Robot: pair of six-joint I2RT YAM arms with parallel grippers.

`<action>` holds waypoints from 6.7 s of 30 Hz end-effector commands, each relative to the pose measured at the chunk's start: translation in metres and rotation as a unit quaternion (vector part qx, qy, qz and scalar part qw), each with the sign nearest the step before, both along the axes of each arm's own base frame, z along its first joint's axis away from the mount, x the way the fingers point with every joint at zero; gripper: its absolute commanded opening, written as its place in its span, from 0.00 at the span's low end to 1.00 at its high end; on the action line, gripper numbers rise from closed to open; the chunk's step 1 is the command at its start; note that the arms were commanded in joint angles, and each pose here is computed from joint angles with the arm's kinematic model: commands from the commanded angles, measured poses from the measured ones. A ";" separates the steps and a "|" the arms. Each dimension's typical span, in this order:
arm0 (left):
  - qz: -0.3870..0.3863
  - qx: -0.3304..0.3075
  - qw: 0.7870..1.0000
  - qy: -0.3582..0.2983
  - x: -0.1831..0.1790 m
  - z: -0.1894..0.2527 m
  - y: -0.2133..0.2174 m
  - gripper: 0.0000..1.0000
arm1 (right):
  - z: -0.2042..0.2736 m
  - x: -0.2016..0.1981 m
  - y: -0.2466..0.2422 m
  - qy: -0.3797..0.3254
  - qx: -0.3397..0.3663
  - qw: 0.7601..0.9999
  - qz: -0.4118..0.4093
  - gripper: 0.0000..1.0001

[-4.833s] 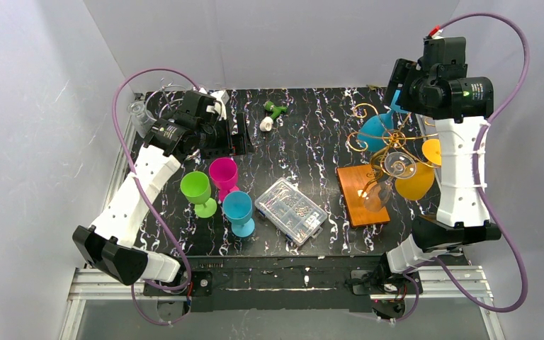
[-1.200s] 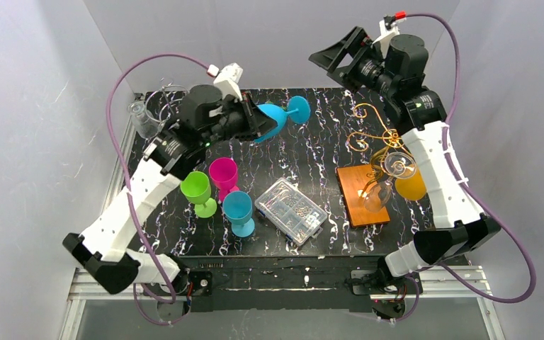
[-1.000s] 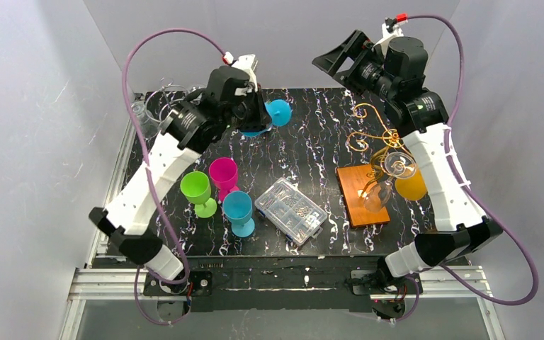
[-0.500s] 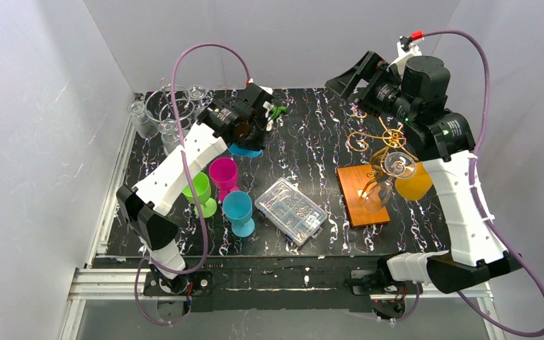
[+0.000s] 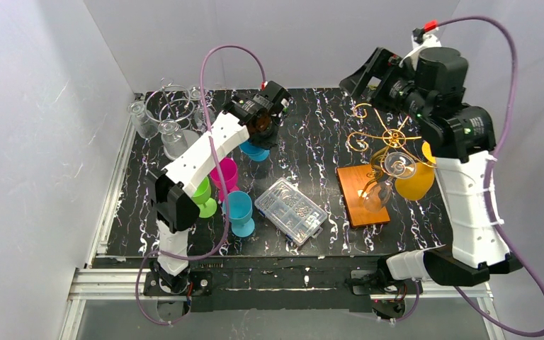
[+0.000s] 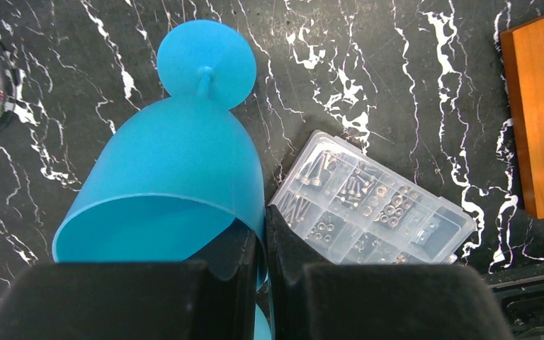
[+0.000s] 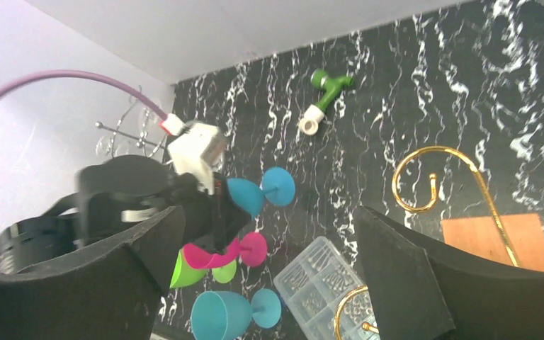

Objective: Take the wine glass off the wine glass rack
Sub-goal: Place the wine glass at the center of the board, then pick up the wine glass from the wine rack.

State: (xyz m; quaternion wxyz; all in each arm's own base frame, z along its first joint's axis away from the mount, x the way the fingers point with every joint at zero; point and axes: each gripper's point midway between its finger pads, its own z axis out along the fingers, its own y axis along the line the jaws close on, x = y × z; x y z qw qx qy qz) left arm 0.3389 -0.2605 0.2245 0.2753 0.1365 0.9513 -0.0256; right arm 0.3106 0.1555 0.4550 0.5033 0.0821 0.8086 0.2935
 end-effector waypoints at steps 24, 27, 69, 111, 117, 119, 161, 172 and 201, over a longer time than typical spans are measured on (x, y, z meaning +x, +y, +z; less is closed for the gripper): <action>0.053 0.027 0.992 0.109 -0.007 -0.052 -0.002 0.00 | 0.014 -0.027 0.016 -0.032 -0.011 0.995 0.093 0.98; 0.056 0.032 0.991 0.114 -0.007 -0.058 -0.001 0.03 | 0.007 -0.029 0.021 -0.021 -0.008 0.994 0.106 0.98; -0.101 -0.145 0.983 -0.045 -0.131 0.102 0.019 0.98 | 0.014 -0.086 -0.099 0.004 -0.152 0.982 -0.114 0.98; -0.103 -0.102 0.987 -0.065 -0.153 0.096 0.040 0.98 | -0.078 -0.116 -0.112 0.111 -0.238 0.962 -0.073 0.98; -0.103 -0.103 0.987 -0.064 -0.152 0.096 0.038 0.98 | -0.082 -0.116 -0.110 0.118 -0.239 0.962 -0.066 0.98; -0.103 -0.103 0.987 -0.063 -0.152 0.096 0.038 0.98 | -0.084 -0.116 -0.109 0.121 -0.240 0.961 -0.061 0.98; -0.103 -0.107 0.987 -0.058 -0.153 0.095 0.035 0.98 | -0.076 -0.123 -0.103 0.106 -0.227 0.967 -0.041 0.55; -0.104 -0.105 0.987 -0.062 -0.152 0.097 0.036 0.98 | -0.066 -0.127 -0.094 0.090 -0.212 0.973 -0.014 0.48; -0.105 -0.115 0.986 -0.067 -0.151 0.100 0.032 0.98 | -0.054 -0.102 -0.090 0.077 -0.203 0.975 -0.040 0.45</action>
